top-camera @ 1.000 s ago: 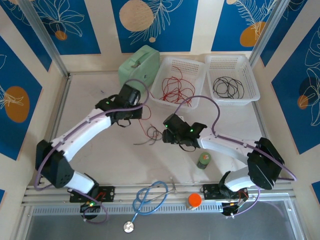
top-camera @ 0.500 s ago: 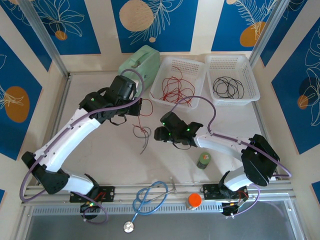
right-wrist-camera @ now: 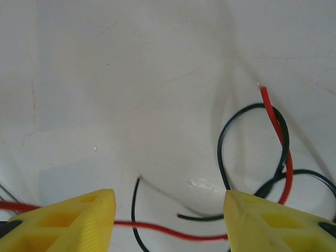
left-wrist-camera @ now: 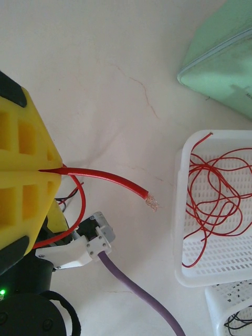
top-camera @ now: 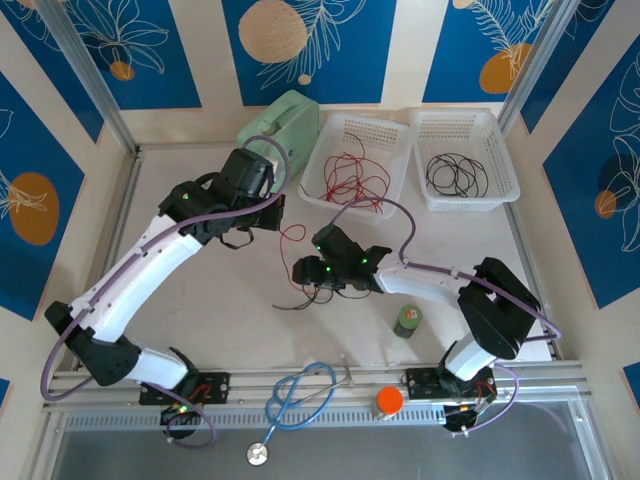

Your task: Untangle the cables

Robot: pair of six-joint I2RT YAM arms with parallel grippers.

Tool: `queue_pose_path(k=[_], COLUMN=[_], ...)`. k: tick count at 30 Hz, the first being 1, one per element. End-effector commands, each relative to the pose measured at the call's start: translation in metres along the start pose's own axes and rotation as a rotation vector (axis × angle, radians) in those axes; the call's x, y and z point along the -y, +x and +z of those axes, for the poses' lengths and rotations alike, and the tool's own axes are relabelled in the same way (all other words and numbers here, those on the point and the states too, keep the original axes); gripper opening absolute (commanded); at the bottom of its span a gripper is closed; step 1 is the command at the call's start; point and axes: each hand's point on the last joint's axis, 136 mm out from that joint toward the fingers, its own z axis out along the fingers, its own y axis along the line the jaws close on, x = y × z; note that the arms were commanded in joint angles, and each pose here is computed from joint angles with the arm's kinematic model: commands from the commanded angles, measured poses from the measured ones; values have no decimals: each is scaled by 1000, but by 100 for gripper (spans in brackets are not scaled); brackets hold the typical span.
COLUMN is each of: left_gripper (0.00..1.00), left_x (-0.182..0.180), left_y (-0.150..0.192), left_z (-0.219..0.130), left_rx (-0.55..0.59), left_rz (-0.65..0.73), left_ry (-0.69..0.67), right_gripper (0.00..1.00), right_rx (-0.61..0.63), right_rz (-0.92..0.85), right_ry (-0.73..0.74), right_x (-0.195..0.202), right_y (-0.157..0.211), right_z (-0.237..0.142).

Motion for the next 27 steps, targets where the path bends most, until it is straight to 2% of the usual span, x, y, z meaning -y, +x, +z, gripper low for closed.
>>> queue_pose_path(k=[1,5,7,10,14,18,23,27], left_gripper=[0,0,0,0,0,0,0,0], left_x=[3,-4,-7,-7,-4,-2,0,0], left_y=[1,13,17,16,9,8,8,7], left_z=[-4,5,7,6,1,0,0,-3], left_rx=[-9,-34,-36,-31,-15,-10,-8,-2], left_rz=[21,14,8,3,4,9,14,18], left_ry=[1,-29,-42,-40,-31,-24,-14,-12], right_gripper=[57,57,58,59,60,54,45,44], right_rx=[34,98,112,75,-42,-102,-70,-88], right_rz=[-6,-26,-23,11,126,253,307,339], right_ry=[91,290,327,267,94,9,-15,22], right_x=[18,56,66,63,38,20,8,14], right_y=[1,-6,-4,8,29,34,18,19], right_z=[-19,-45,-56,-58,-45,-28,-13,-4])
